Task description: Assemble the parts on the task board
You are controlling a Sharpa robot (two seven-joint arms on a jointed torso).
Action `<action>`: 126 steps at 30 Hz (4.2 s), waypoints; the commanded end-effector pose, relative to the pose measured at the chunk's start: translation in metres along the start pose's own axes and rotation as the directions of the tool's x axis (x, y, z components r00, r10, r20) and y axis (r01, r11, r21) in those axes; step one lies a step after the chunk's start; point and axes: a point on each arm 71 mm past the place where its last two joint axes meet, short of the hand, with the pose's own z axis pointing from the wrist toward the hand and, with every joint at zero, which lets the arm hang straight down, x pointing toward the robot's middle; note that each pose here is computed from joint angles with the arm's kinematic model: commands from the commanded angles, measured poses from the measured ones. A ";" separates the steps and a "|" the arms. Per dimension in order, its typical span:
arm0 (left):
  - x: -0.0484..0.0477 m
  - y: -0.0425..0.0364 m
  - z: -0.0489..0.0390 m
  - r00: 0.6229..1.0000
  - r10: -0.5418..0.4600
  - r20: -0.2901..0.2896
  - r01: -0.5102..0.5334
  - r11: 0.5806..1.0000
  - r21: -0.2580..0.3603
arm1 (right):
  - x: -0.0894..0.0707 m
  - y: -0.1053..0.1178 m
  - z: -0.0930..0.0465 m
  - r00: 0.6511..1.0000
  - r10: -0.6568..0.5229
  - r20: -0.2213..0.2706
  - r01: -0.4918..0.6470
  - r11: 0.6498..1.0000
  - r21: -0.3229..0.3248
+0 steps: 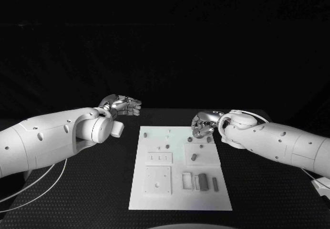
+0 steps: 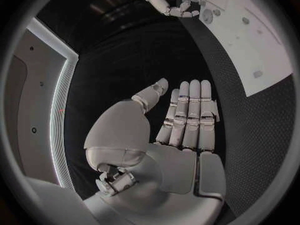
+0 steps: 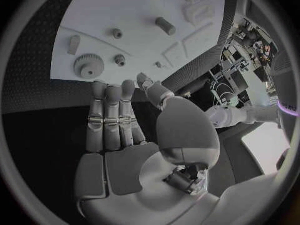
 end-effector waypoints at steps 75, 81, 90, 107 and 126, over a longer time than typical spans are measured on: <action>0.0045 0.0001 -0.0048 0.999 -0.009 -0.050 0.009 1.000 0.000 | 0.027 0.006 0.003 0.966 -0.253 0.060 0.253 0.967 0.014; 0.0046 0.0001 -0.0050 0.999 -0.009 -0.050 0.009 1.000 0.000 | 0.028 0.010 0.006 0.965 -0.255 0.067 0.255 0.967 0.010; 0.0053 -0.0001 -0.0049 0.999 -0.009 -0.052 0.009 1.000 0.000 | 0.028 0.010 0.008 0.964 -0.256 0.072 0.255 0.967 0.023; 0.0039 -0.0001 -0.0044 0.999 -0.008 -0.046 0.008 1.000 0.002 | 0.016 0.020 0.005 0.960 -0.197 0.201 0.194 0.980 0.033; 0.0066 -0.0012 -0.0032 0.999 -0.007 -0.053 0.007 1.000 0.007 | -0.007 0.050 0.026 0.938 -0.198 0.286 0.200 0.980 0.023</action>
